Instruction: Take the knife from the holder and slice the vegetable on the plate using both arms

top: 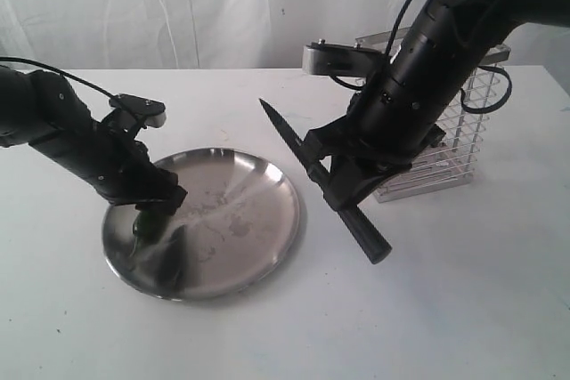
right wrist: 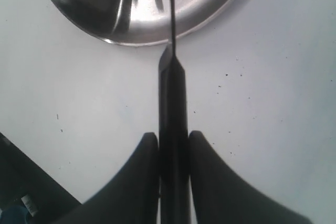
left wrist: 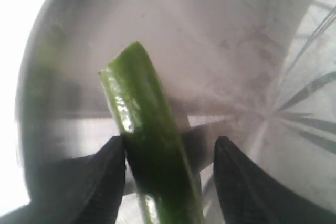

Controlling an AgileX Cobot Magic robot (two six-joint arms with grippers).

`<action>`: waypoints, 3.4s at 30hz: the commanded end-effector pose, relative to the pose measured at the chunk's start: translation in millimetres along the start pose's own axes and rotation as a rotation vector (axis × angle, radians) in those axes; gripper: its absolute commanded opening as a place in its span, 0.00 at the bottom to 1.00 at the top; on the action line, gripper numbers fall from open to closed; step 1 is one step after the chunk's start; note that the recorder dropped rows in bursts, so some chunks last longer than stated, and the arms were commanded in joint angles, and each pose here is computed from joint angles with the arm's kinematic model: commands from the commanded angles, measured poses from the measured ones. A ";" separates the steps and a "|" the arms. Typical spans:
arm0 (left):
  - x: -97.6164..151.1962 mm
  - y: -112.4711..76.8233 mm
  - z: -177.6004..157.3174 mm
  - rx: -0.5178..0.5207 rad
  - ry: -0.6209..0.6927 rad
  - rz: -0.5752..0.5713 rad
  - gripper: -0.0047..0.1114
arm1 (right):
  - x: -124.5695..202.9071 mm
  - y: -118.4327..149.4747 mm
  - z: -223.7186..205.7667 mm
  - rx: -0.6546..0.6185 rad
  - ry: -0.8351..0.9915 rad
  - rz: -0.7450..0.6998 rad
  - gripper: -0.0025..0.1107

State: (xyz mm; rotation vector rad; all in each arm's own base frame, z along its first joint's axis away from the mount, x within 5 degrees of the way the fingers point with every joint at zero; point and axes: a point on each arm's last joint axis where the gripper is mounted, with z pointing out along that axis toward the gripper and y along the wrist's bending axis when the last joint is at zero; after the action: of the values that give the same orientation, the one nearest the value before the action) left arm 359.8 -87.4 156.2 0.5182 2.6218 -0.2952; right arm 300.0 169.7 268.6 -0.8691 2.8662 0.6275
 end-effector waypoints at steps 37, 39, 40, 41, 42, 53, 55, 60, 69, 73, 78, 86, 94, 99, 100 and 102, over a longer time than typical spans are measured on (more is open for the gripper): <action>3.9 -26.5 2.0 0.250 -0.097 1.096 0.04 | -0.5 1.8 -3.0 -0.024 -0.018 0.139 0.02; 3.0 -25.4 6.3 0.238 -0.100 1.019 0.04 | -0.7 2.3 -3.0 -0.030 -0.019 0.150 0.02; 5.5 -23.4 12.8 0.238 -0.076 0.961 0.04 | -0.9 2.9 -3.0 -0.037 -0.021 0.153 0.02; 7.2 -23.2 14.6 0.247 -0.064 0.967 0.04 | -0.9 3.1 -3.0 -0.039 -0.021 0.159 0.02; 9.7 -23.3 17.5 0.263 -0.049 0.973 0.04 | -1.2 4.0 -3.1 -0.049 -0.023 0.168 0.02; 9.9 -23.5 17.4 0.267 -0.035 0.874 0.12 | -5.8 12.5 10.8 -0.069 -0.007 0.178 0.02; 11.2 -24.9 16.9 0.288 -0.029 0.874 0.20 | -7.1 13.5 11.4 -0.066 -0.020 0.182 0.02; 11.6 -25.4 16.7 0.295 -0.027 0.874 0.40 | -7.2 13.3 11.4 -0.064 -0.022 0.182 0.02; 9.9 -23.4 17.4 0.265 -0.035 0.874 0.56 | -8.0 12.9 11.4 -0.060 -0.031 0.181 0.02; 6.8 -24.2 14.1 0.257 -0.057 0.848 0.57 | -9.9 12.3 11.4 -0.055 -0.052 0.186 0.02; -10.5 -30.0 -11.5 0.212 -0.190 0.784 0.57 | -11.2 11.6 11.9 -0.052 -0.063 0.188 0.02; -28.7 -38.3 -72.8 0.102 -0.346 0.838 0.57 | -11.2 22.1 30.1 -0.069 0.011 0.225 0.02; -41.5 -10.0 -116.7 0.010 -0.514 0.360 0.04 | -22.0 61.7 72.1 -0.022 -0.043 0.327 0.02; -37.3 8.5 -106.1 0.181 -0.515 0.086 0.04 | -16.0 75.5 86.6 0.101 -0.026 0.388 0.02; -36.4 8.3 -101.4 0.233 -0.509 0.063 0.04 | -14.7 77.9 89.2 0.103 -0.012 0.384 0.02; -35.9 6.3 -92.2 0.307 -0.498 0.021 0.04 | -13.2 84.3 94.2 0.102 -0.003 0.377 0.02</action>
State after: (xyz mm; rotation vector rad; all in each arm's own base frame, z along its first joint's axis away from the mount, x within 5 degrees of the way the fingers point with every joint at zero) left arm 355.8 -58.8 262.5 0.5601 2.0832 -0.5272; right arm 266.9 272.3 218.3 -0.3148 3.0401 0.5293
